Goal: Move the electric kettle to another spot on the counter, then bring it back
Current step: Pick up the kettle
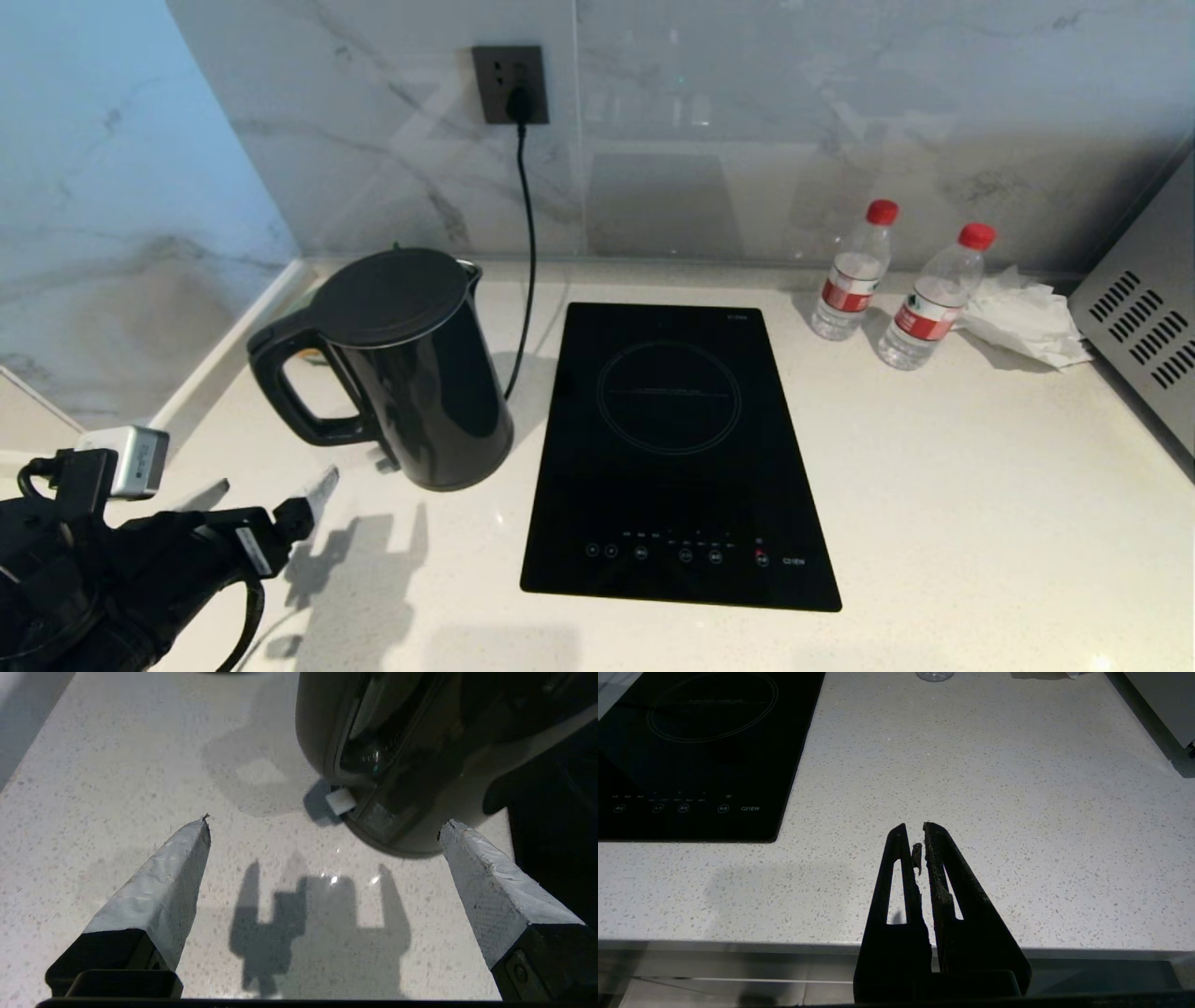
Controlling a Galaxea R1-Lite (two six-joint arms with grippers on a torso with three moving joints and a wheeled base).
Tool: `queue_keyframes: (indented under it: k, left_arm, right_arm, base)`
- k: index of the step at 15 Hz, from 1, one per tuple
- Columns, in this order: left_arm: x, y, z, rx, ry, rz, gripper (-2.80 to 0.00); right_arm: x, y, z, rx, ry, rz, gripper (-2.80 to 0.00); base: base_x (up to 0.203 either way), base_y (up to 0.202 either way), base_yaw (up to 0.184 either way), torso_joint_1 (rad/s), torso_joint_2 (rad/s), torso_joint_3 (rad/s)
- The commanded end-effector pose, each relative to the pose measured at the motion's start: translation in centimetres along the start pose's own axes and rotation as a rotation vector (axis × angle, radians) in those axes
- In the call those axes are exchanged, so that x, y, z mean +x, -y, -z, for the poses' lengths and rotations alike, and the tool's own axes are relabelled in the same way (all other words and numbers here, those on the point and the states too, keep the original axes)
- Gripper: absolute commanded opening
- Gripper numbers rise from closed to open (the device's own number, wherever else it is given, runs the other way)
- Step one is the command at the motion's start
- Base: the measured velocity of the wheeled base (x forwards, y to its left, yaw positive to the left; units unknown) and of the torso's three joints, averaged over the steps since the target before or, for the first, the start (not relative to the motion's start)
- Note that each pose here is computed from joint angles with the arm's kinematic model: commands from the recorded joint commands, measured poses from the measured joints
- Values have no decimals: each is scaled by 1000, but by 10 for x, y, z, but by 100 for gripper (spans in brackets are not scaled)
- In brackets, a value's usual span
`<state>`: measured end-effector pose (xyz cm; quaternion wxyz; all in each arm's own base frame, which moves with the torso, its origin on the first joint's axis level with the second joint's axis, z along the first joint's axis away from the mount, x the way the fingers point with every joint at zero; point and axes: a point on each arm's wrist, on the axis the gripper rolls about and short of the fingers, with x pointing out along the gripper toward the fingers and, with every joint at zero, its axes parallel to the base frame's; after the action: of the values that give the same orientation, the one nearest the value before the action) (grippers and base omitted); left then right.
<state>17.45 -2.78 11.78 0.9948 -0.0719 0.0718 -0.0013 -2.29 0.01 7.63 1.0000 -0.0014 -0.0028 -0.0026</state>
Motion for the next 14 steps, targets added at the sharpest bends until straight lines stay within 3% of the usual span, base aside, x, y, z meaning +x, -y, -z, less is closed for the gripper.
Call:
queue_keyframes:
  k: [1, 5, 14]
  left_arm:
    - [6, 3, -19, -15, 72, -4, 0]
    - [17, 7, -36, -28, 120, -74, 0]
    - [31, 10, -43, -39, 150, -168, 0]
  right_arm:
    - [0, 0, 0, 0, 1, 1, -280]
    - [0, 0, 0, 0, 1, -1, -280]
    - [0, 0, 0, 0, 1, 1, -280]
  base:
    - [0, 0, 0, 0, 0, 0]
    - [0, 0, 0, 0, 0, 0]
    - [0, 0, 0, 0, 0, 0]
